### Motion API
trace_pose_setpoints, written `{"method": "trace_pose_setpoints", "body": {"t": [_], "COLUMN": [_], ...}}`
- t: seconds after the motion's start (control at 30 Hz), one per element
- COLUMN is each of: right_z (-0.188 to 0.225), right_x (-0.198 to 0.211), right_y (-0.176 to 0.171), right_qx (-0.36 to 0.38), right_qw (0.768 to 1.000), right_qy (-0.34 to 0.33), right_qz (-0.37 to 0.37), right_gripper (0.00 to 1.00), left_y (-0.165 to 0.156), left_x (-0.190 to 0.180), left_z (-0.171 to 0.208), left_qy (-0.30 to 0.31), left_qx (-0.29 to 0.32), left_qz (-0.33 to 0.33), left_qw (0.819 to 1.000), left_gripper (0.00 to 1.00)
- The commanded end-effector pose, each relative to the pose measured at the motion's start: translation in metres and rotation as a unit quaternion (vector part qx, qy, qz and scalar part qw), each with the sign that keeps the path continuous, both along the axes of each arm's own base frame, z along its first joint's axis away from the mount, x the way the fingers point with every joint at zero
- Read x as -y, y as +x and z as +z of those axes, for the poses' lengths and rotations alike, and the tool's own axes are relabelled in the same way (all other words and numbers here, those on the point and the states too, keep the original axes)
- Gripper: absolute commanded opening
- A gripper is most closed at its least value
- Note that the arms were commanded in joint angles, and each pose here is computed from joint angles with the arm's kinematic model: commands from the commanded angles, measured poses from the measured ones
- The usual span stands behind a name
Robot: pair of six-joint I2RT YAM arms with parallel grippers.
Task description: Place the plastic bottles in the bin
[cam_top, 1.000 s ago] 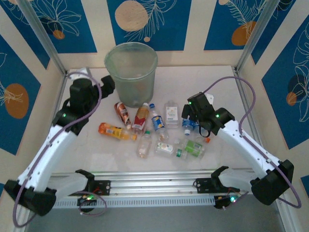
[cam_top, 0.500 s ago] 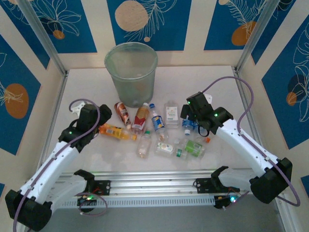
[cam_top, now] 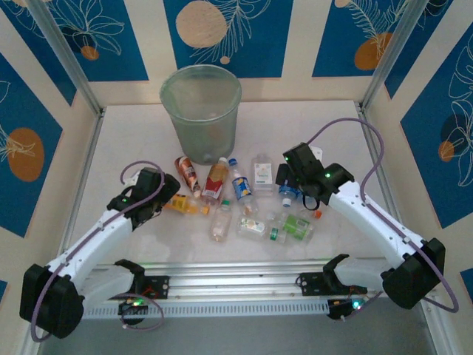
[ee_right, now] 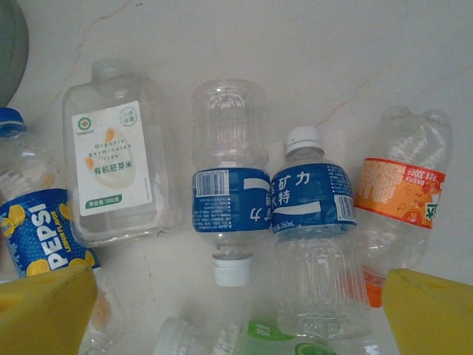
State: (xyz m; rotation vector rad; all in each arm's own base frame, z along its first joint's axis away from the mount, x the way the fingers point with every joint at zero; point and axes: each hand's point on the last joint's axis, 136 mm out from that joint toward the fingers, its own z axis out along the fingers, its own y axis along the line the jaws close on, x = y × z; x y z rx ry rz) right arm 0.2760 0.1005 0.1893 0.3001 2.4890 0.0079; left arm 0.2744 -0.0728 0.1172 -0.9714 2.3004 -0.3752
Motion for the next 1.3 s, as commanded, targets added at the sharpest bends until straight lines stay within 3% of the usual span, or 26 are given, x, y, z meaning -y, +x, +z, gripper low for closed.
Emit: {"method": "trace_pose_setpoints", "body": {"t": [0.0,0.73,1.03,1.27], "right_z": [-0.001,-0.002,-0.001,-0.001], "right_x": [-0.003,-0.006,-0.006,-0.004], "right_y": [-0.002,0.004,0.004,0.004], "right_qx": [-0.013,-0.016,-0.016,-0.014], "right_qw": [1.000,1.000,1.000,1.000], "right_qy": [-0.003,-0.010,-0.008,-0.010], "right_qz": [0.009,0.007,0.006,0.002], "right_gripper": [0.99,0.99,0.99,0.99], "left_y": [0.004,0.028,0.033,0.035], "left_x": [0.000,0.010,0.008,-0.003], "left_z": [-0.006,-0.065,-0.080,-0.079], "left_qy": [-0.020,-0.025,-0.024,-0.012], "left_qx": [-0.004,-0.076,-0.096,-0.093], "left_qz": [0.028,0.042,0.056,0.069], "left_qw": [0.999,0.996,0.993,0.993], "left_gripper": [1.00,0.97,0.82,0.61]}}
